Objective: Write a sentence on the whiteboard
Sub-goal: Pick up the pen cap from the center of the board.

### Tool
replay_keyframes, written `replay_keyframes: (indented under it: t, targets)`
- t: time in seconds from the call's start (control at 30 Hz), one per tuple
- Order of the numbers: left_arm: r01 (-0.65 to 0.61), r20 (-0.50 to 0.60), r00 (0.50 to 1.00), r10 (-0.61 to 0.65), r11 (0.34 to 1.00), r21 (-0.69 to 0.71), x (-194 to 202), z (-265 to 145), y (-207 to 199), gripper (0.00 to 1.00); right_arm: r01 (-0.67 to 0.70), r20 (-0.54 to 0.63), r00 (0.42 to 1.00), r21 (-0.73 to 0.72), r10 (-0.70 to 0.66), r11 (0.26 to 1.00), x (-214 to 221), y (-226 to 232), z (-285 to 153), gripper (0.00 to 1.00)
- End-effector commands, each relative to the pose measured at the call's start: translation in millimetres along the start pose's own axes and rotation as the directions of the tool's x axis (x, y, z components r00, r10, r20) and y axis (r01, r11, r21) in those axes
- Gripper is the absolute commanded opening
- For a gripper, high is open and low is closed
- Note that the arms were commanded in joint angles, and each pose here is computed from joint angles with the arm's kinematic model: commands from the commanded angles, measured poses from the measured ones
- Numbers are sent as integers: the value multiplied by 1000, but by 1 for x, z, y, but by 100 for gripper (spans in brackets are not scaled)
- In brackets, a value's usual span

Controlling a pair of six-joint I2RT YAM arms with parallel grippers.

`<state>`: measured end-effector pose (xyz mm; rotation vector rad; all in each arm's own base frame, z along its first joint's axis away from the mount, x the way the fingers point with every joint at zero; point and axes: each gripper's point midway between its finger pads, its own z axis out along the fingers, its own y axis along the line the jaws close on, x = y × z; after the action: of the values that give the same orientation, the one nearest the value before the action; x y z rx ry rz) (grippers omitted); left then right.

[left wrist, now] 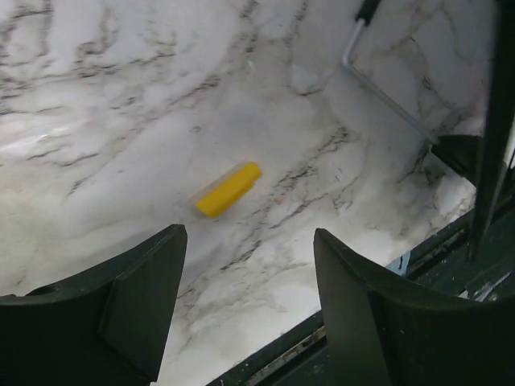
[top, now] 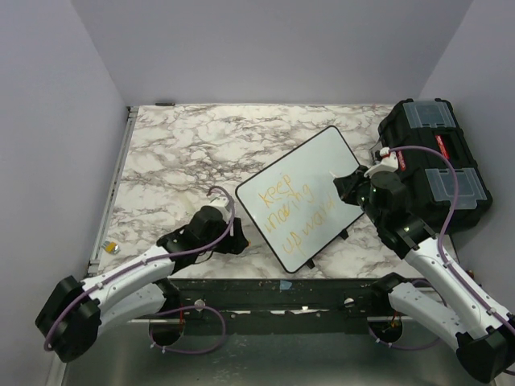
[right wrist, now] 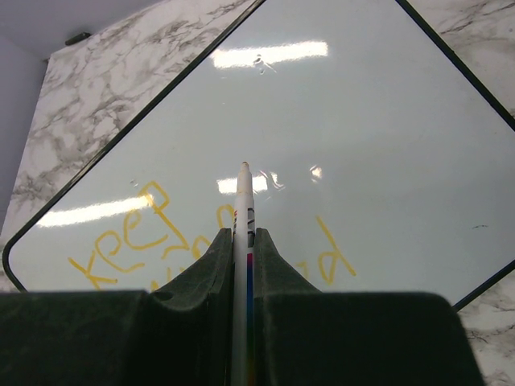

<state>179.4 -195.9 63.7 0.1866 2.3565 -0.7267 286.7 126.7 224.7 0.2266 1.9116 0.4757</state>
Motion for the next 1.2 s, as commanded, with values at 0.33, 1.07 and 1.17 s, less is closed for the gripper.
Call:
replay_keyframes:
  t: [0.33, 1.07, 1.17]
  targets:
    - [-245, -63, 969, 238, 953, -176, -2, 24, -18, 65, 9, -9, 1000, -28, -9, 1000, 5, 2, -3, 1]
    - [-265, -150, 960, 234, 936, -232, 24, 46, -3, 57, 7, -18, 1000, -34, -8, 999, 8, 3, 0, 0]
    - [-257, -161, 961, 224, 938, -234, 29, 46, -2, 51, 8, -18, 1000, -32, -9, 999, 8, 2, 0, 1]
